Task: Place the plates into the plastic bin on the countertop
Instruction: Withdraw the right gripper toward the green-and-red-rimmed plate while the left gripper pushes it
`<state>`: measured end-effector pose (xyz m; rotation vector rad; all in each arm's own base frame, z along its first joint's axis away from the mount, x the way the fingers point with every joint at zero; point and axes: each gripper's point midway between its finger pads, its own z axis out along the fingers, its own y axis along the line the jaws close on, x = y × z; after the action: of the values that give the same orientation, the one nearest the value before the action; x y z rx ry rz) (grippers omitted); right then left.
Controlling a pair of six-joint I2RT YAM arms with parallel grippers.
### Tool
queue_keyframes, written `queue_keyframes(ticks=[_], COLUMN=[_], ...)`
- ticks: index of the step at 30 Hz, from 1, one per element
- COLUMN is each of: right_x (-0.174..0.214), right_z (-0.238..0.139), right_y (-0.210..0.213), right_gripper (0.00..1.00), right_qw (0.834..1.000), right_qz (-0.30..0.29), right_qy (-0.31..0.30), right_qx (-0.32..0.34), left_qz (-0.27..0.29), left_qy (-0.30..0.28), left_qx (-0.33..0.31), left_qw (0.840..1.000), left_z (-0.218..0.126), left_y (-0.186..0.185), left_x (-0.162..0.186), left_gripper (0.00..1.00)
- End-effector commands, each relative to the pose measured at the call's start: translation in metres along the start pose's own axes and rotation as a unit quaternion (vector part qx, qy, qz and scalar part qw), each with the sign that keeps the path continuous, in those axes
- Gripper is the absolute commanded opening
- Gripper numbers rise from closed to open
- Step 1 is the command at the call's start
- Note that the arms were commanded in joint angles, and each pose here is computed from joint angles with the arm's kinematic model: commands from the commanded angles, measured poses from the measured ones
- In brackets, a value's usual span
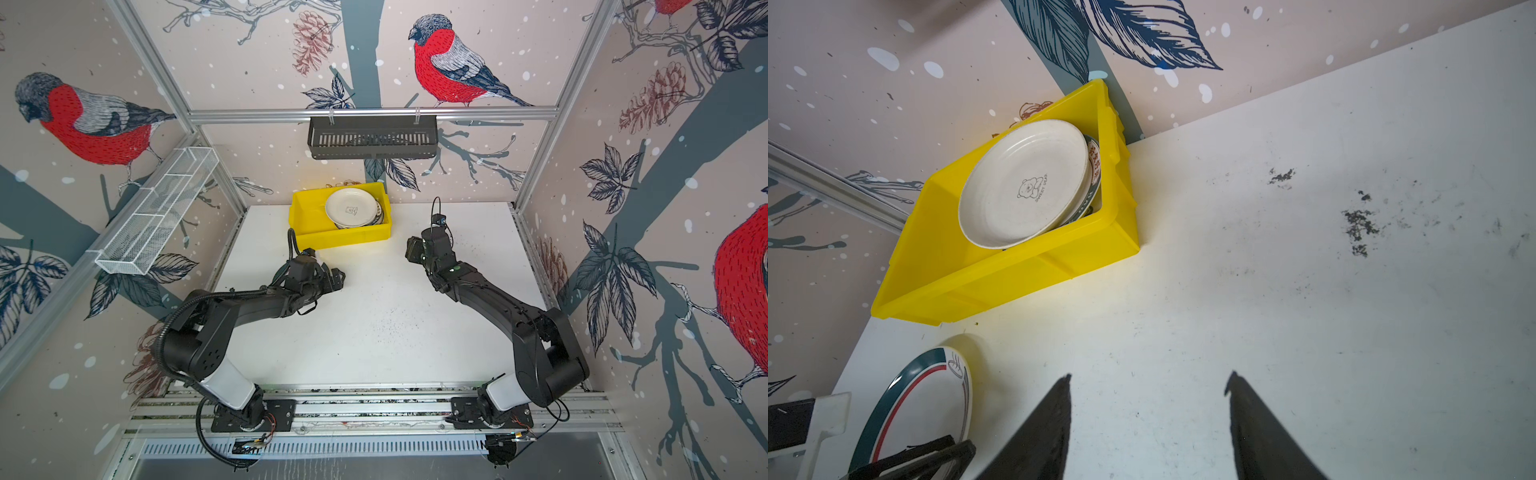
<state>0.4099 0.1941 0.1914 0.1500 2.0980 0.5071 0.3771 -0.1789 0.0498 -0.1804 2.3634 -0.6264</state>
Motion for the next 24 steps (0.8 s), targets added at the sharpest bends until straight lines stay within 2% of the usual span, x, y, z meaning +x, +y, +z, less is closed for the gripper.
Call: queue_keyframes(ticks=[1, 5, 11, 17, 21, 24], right_x=[0.007, 0.02, 0.029, 0.05, 0.074, 0.096], right_z=[0.003, 0.006, -0.001, 0.0, 0.007, 0.016], right_y=[-0.003, -0.004, -0.016, -0.01, 0.008, 0.022], right_gripper=[0.6, 0.59, 0.59, 0.59, 0.59, 0.59], right_qw=[1.0, 0.999, 0.998, 0.995, 0.984, 0.968], right_qz=[0.015, 0.021, 0.033, 0.054, 0.074, 0.099], right_qy=[0.009, 0.037, 0.044, 0.078, 0.123, 0.161], right_qx=[0.001, -0.004, 0.005, -0.037, -0.102, -0.163], left_qz=[-0.029, -0.024, 0.011, 0.038, 0.01, -0.017], left_qy=[0.037, 0.044, 0.045, 0.021, 0.005, -0.003], left_qx=[0.054, 0.152, 0.201, 0.12, 0.078, 0.04], left_qw=[0.997, 0.987, 0.979, 0.992, 0.997, 0.999], left_z=[0.002, -0.001, -0.007, -0.021, -0.037, -0.047], left_y=[-0.03, -0.086, -0.127, -0.101, -0.059, -0.022], left_x=[0.026, 0.04, 0.039, 0.013, -0.004, -0.007], left_gripper=[0.97, 0.97, 0.97, 0.97, 0.97, 0.97])
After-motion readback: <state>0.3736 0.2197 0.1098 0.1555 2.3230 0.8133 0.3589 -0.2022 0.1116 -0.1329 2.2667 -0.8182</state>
